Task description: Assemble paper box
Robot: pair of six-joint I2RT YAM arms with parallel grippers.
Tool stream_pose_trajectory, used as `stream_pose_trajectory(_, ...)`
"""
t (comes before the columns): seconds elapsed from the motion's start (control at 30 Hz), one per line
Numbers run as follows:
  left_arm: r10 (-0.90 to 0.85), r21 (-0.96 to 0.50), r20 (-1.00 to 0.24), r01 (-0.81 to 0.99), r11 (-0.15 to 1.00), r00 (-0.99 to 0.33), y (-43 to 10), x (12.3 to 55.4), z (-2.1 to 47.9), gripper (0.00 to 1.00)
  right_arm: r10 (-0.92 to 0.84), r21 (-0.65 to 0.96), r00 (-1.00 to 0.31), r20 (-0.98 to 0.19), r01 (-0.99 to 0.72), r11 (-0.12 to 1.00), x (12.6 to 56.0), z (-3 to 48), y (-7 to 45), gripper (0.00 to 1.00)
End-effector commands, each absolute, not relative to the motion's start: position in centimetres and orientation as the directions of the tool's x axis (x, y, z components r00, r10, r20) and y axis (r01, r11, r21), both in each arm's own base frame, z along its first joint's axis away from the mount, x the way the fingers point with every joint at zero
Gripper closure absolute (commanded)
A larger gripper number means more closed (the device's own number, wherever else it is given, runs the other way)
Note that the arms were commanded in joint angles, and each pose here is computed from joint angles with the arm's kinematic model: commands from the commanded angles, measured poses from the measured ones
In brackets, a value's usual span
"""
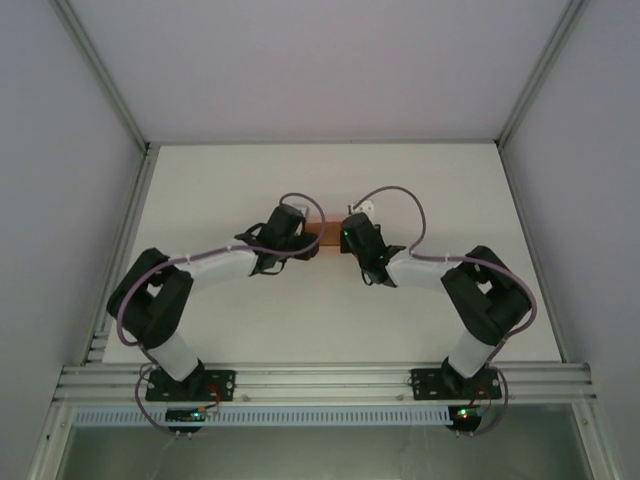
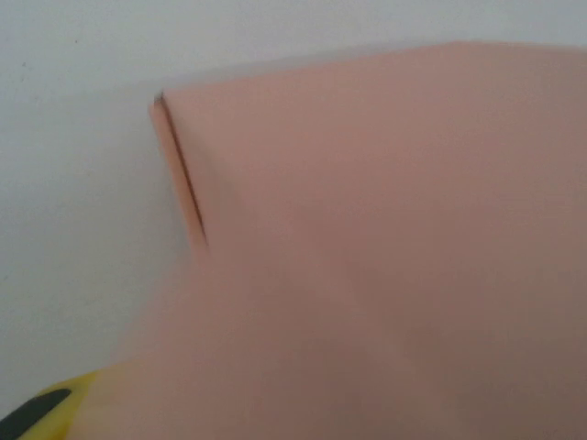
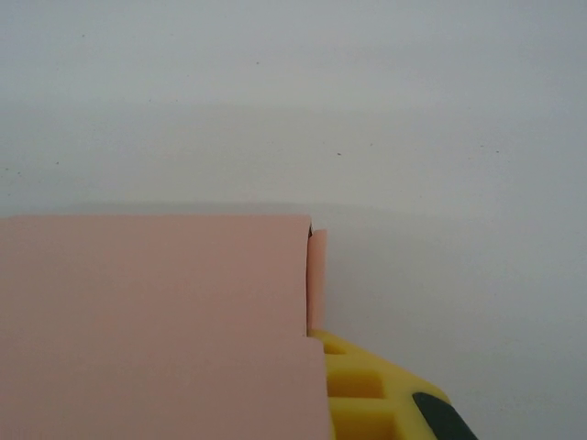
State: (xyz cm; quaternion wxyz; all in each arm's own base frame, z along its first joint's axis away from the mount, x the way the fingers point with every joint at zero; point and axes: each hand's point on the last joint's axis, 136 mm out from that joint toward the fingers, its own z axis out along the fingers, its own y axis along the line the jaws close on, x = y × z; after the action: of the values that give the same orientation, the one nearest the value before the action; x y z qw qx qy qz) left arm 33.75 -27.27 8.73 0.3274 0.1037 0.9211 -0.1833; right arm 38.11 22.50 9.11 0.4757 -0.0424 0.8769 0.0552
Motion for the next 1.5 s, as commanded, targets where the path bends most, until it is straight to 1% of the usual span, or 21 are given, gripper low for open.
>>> stream_pose_trajectory(0.0,0.118,-0.212,-0.611,0.305,0.929,-0.783,-25.6,32.1,8.3,0.5,-0.193,-0.049,-0.73,-0.656,-0.214,0.976,33.2,1.4,21.0,1.0)
stream_pose_trajectory(0.13,0.117,-0.21,-0.596,0.294,0.932,-0.794,-24.6,31.0,9.1,0.46,-0.203,-0.058,-0.73,-0.653,-0.219,0.974,33.2,0.9,21.0,1.0)
stream_pose_trajectory(0.2,0.095,-0.234,-0.613,0.295,0.927,-0.785,-24.6,30.8,10.6,0.38,-0.208,-0.063,-0.73,-0.651,-0.222,0.973,33.1,0.8,21.1,1.0)
stream_pose_trajectory(0.23,0.085,-0.247,-0.627,0.301,0.921,-0.775,-24.7,30.8,11.7,0.25,-0.213,-0.066,-0.727,-0.652,-0.226,0.972,33.1,0.9,21.1,1.0)
stream_pose_trajectory(0.27,0.075,-0.26,-0.637,0.305,0.916,-0.767,-24.7,30.8,12.7,0.07,-0.218,-0.07,-0.724,-0.655,-0.229,0.971,33.1,0.9,21.1,0.99)
stream_pose_trajectory(0.3,0.073,-0.28,-0.651,0.329,0.902,-0.756,-25.1,30.8,13.8,0.0,-0.222,-0.073,-0.72,-0.657,-0.232,0.97,33.1,1.0,21.2,0.99)
stream_pose_trajectory(0.4,0.008,-0.334,-0.682,0.321,0.886,-0.732,-25.1,31.8,16.6,0.0,-0.234,-0.085,-0.713,-0.661,-0.238,0.967,33.1,1.3,21.4,0.99)
stream_pose_trajectory(0.47,-0.056,-0.389,-0.677,0.292,0.874,-0.734,-24.8,33.1,18.1,0.0,-0.242,-0.09,-0.706,-0.665,-0.246,0.965,33.1,1.4,21.6,0.99)
stream_pose_trajectory(0.57,-0.15,-0.448,-0.652,0.219,0.867,-0.743,-23.7,36.0,19.0,0.0,-0.256,-0.1,-0.699,-0.668,-0.256,0.961,33.0,1.4,21.9,0.99)
stream_pose_trajectory(0.7,-0.121,-0.5,-0.614,0.265,0.824,-0.78,-24.5,39.3,18.1,0.0,-0.287,-0.126,-0.697,-0.658,-0.273,0.954,33.0,1.2,22.0,0.98)
stream_pose_trajectory(0.77,-0.118,-0.518,-0.57,0.244,0.819,-0.813,-24.4,40.8,16.8,0.0,-0.292,-0.137,-0.695,-0.657,-0.271,0.953,33.1,1.3,22.0,0.97)
stream_pose_trajectory(0.83,-0.099,-0.545,-0.512,0.234,0.805,-0.854,-24.8,41.5,15.1,0.0,-0.29,-0.133,-0.693,-0.66,-0.272,0.953,33.1,1.5,22.1,0.96)
stream_pose_trajectory(0.93,-0.069,-0.58,-0.46,0.24,0.779,-0.885,-25.7,41.4,13.0,0.01,-0.29,-0.132,-0.684,-0.669,-0.275,0.953,33.4,1.6,22.4,0.94)
stream_pose_trajectory(1.03,-0.043,-0.614,-0.42,0.249,0.749,-0.907,-26.4,40.7,11.2,0.11,-0.297,-0.131,-0.68,-0.67,-0.286,0.949,33.4,1.7,22.8,0.91)
stream_pose_trajectory(1.2,-0.041,-0.632,-0.362,0.213,0.745,-0.931,-26.4,39.8,8.2,0.27,-0.328,-0.145,-0.659,-0.677,-0.317,0.937,32.9,2.7,23.2,0.87)
stream_pose_trajectory(1.27,-0.045,-0.641,-0.337,0.194,0.742,-0.941,-26.3,39.3,7.2,0.32,-0.324,-0.132,-0.654,-0.684,-0.325,0.936,32.5,3.1,23.2,0.82)
stream_pose_trajectory(1.4,-0.062,-0.649,-0.309,0.163,0.743,-0.949,-25.9,38.3,5.7,0.41,-0.315,-0.106,-0.654,-0.688,-0.339,0.935,31.4,4.3,23.1,0.76)
stream_pose_trajectory(1.47,-0.067,-0.652,-0.3,0.153,0.743,-0.952,-25.8,37.9,5.1,0.47,-0.319,-0.087,-0.659,-0.682,-0.36,0.929,30.6,4.8,23.0,0.69)
